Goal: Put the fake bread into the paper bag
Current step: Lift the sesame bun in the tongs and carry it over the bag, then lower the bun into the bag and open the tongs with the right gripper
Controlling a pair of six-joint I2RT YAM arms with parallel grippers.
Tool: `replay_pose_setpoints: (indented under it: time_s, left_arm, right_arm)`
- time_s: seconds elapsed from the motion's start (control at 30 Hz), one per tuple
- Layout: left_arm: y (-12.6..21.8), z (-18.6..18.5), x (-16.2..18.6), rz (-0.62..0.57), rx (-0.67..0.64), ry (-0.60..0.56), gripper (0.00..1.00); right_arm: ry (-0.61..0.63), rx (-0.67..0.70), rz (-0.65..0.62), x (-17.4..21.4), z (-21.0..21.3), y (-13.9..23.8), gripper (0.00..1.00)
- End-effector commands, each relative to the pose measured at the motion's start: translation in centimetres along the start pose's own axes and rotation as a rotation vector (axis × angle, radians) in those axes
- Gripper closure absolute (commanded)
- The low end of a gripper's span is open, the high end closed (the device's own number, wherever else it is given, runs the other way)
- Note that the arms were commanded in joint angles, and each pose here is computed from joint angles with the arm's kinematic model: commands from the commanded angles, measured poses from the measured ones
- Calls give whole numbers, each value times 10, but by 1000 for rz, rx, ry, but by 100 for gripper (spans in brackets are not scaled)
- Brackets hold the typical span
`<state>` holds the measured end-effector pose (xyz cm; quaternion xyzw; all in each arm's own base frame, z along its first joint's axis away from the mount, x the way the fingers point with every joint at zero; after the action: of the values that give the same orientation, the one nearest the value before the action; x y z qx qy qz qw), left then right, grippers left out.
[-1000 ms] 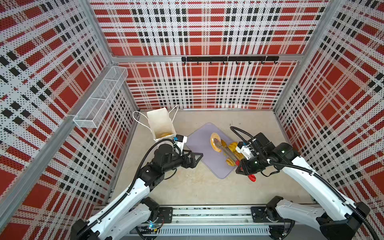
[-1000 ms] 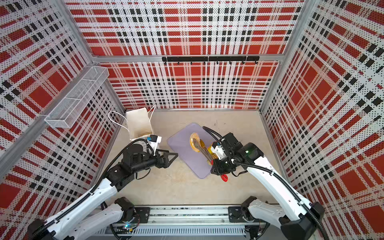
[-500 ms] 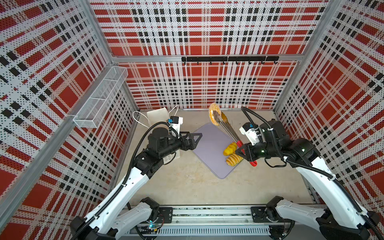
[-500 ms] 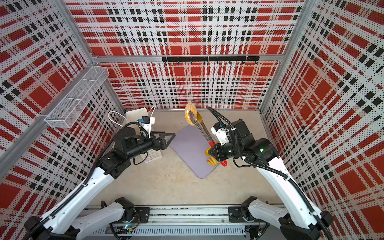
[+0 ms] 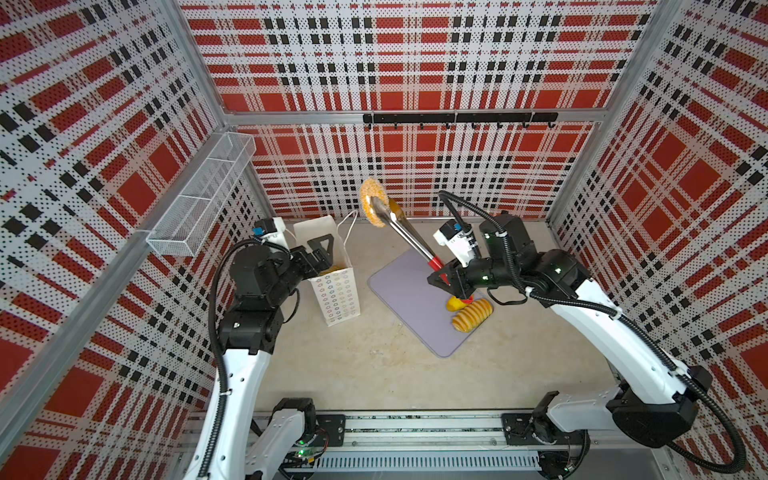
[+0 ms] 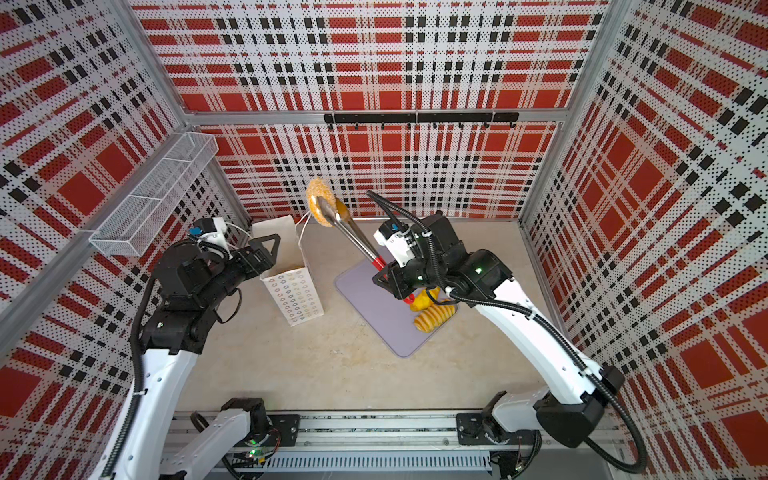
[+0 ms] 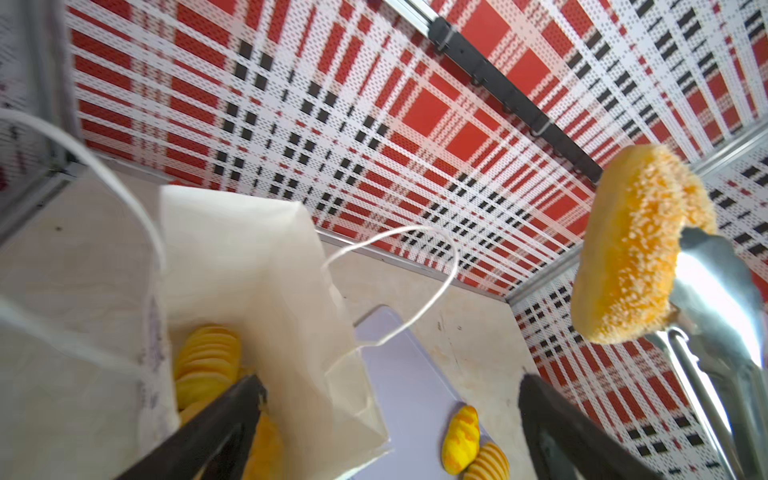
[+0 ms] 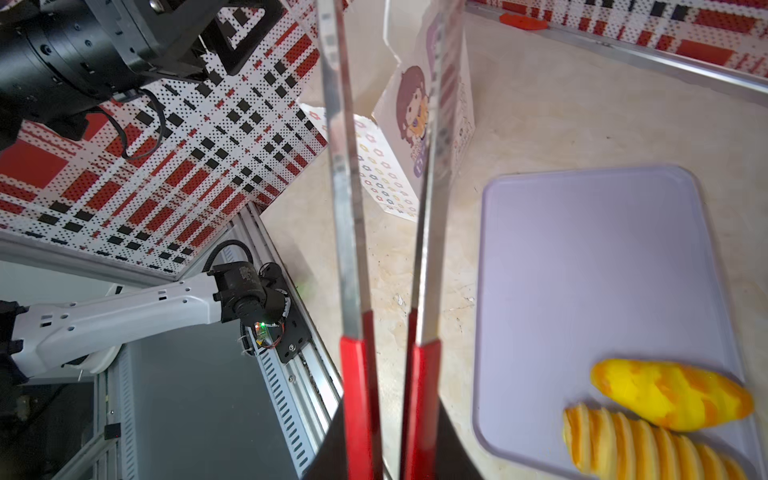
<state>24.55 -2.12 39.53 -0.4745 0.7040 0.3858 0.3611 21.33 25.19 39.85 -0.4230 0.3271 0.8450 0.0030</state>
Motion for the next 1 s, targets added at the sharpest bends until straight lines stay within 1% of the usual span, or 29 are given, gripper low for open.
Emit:
replay_pose_setpoints:
  time_s: [0.0, 0.1, 0.17, 0.23, 0.33, 0.4, 0.63, 0.97]
  left_arm:
    - [18, 13, -7, 8, -68, -29, 1]
    - [26, 32, -8, 2, -151, -24, 3]
    - [26, 39, -6, -3, -192, -20, 3]
    - [25, 49, -2, -7, -193, 4, 3]
    - [23, 69, 6, -3, -193, 61, 6]
    - [23, 79, 12, -4, -167, 96, 8]
    - [21, 90, 23, 8, -158, 117, 9]
    - [21, 87, 23, 0, -133, 115, 8]
  right_arm:
    - [109, -59, -57, -22, 22, -16, 85]
    - [124, -76, -17, -24, 30, -42, 84]
    - [137, -48, 16, -24, 31, -60, 85]
    - [155, -2, 60, -21, 30, -77, 85]
    - [137, 30, 97, -20, 25, -93, 84]
    - [122, 43, 116, -18, 22, -101, 83]
    - [119, 105, 198, -5, 15, -121, 78]
    - [111, 83, 219, -2, 18, -126, 72]
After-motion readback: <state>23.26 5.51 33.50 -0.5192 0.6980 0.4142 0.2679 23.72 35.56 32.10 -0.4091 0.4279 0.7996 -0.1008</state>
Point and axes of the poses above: each gripper's point midway between its finger pads, its own y axis back along the fingers, its own z axis along the line the jaws close on, x = y × z, the point moved 7 cm from there along y, back along the fingers, and after that the axes turned 6 degrees about -y, right-handed, at the moved point
